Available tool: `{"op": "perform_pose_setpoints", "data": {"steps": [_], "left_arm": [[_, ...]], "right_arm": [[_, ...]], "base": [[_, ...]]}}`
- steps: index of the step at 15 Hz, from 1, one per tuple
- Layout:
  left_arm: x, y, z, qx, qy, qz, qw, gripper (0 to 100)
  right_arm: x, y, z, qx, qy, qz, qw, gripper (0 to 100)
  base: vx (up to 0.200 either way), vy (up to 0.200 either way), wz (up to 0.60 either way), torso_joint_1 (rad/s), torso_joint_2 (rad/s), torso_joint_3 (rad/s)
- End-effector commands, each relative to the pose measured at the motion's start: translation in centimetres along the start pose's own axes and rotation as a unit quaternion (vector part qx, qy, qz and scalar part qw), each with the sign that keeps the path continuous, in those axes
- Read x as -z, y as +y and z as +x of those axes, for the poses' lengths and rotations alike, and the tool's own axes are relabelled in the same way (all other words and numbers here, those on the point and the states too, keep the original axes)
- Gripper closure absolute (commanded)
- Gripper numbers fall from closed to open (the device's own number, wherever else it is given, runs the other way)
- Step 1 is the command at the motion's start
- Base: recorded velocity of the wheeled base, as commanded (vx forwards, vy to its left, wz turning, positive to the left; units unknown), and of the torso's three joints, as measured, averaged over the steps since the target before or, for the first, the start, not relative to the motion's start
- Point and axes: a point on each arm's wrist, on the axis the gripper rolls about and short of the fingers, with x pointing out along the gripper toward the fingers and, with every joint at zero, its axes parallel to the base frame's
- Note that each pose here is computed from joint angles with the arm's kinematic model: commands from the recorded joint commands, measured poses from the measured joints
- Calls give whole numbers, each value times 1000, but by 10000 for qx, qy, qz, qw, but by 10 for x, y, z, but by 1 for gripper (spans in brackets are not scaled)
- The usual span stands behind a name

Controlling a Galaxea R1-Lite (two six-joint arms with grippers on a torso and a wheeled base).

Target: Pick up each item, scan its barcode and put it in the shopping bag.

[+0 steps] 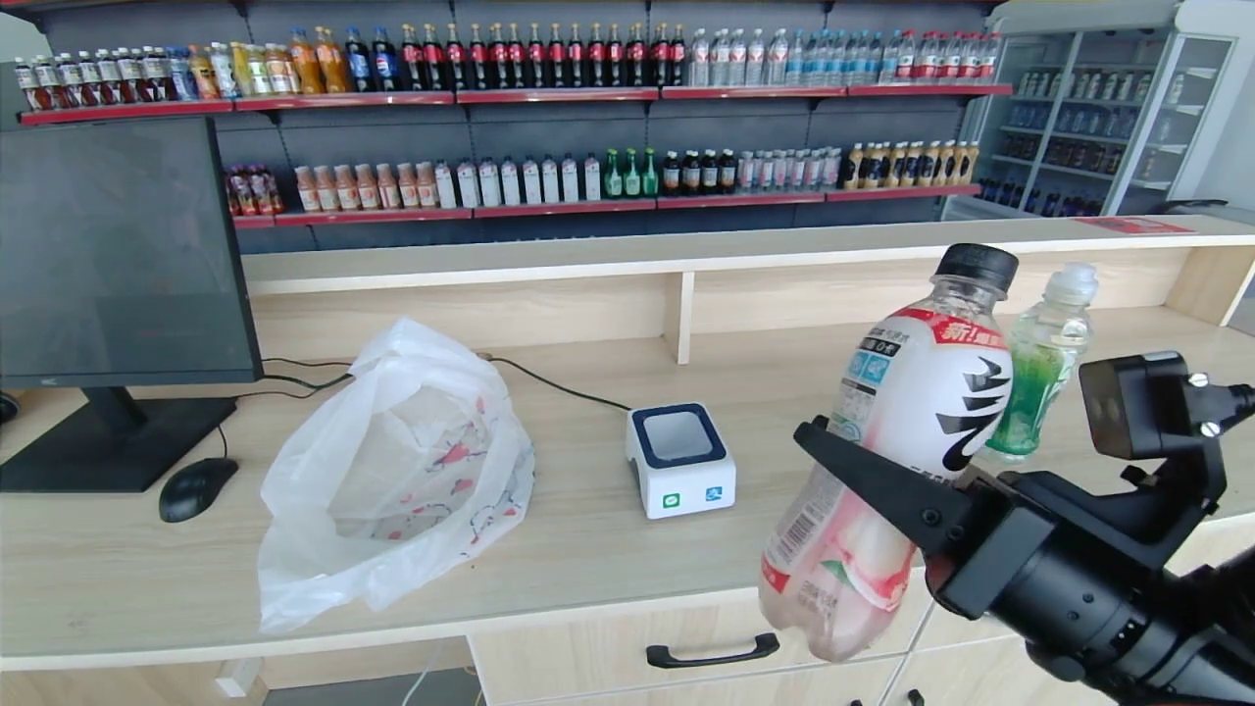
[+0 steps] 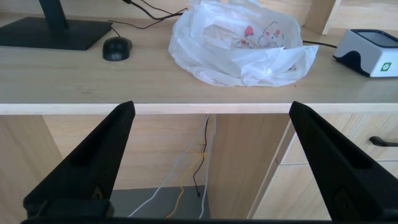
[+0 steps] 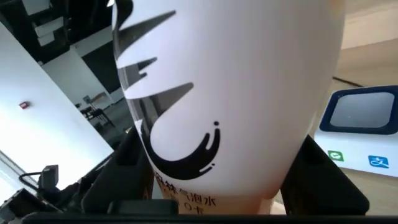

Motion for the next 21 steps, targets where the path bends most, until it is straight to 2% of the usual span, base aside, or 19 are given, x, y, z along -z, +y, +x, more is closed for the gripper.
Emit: {"op": "perform_pose_setpoints", "data": {"steps": [1,8,17,21], "left_arm": [[0,0,0,-1,-6,-6,10000,0],[0,0,0,-1,-6,2,10000,0],[0,0,0,-1,-6,2,10000,0],[0,0,0,-1,-6,2,10000,0]], "right_arm": [[-9,10,-12,-294,-90,116,9995,100],[-10,34,-5,-915,-14,1343,9867,100],[-24,59,-16,-1535,-101,2036,9669,100],[-27,62,-18,-1613,-101,2252,9608,100]], "base": [[0,0,0,0,0,0],[0,0,0,0,0,0],[0,0,0,0,0,0],[0,0,0,0,0,0]]}}
